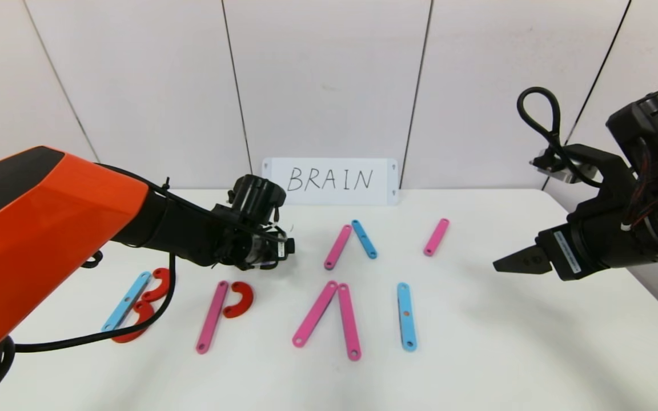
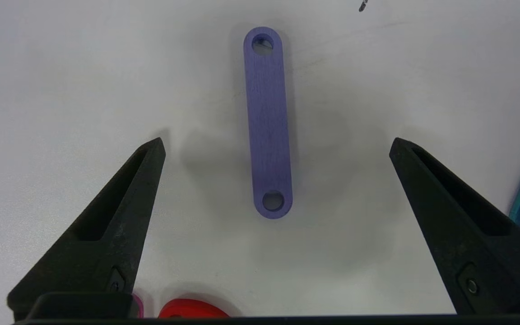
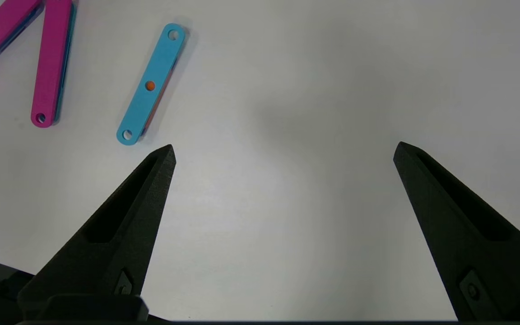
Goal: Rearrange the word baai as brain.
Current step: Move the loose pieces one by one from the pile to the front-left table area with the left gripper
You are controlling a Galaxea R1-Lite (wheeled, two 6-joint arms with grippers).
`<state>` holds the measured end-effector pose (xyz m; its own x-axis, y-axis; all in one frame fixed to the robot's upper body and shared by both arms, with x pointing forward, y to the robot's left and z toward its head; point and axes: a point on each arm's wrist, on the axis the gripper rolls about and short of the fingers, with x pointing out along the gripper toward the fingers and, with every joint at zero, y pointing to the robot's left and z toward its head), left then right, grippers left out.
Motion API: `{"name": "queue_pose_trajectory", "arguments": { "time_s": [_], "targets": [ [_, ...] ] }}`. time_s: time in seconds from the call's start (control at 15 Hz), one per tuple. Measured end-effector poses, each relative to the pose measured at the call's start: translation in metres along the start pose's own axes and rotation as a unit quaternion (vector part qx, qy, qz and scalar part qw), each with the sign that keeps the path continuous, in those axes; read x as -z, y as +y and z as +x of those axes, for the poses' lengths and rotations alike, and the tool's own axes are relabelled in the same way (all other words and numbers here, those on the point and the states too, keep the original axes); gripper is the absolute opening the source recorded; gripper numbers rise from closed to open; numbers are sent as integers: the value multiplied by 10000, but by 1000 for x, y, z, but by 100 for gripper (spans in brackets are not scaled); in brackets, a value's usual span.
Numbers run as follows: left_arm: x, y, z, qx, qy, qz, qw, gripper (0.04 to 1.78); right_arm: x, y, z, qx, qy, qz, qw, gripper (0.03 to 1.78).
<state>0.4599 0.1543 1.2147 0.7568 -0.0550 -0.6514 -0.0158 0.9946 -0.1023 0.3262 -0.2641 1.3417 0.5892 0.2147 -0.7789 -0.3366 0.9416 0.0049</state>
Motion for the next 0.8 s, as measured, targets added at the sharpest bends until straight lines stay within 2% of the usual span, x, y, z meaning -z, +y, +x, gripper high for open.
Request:
{"name": "queue_pose_trajectory", "arguments": {
  "time_s": [0.27,0.8],
  "targets": [
    [3,3,4,-156,31,98,9998,174,0,1,0,-14,8,-15,10000,170],
    [4,5,8,-204,13,201,9996,174,2,2,1,-28,36,-35,10000,170]
  ]
}}
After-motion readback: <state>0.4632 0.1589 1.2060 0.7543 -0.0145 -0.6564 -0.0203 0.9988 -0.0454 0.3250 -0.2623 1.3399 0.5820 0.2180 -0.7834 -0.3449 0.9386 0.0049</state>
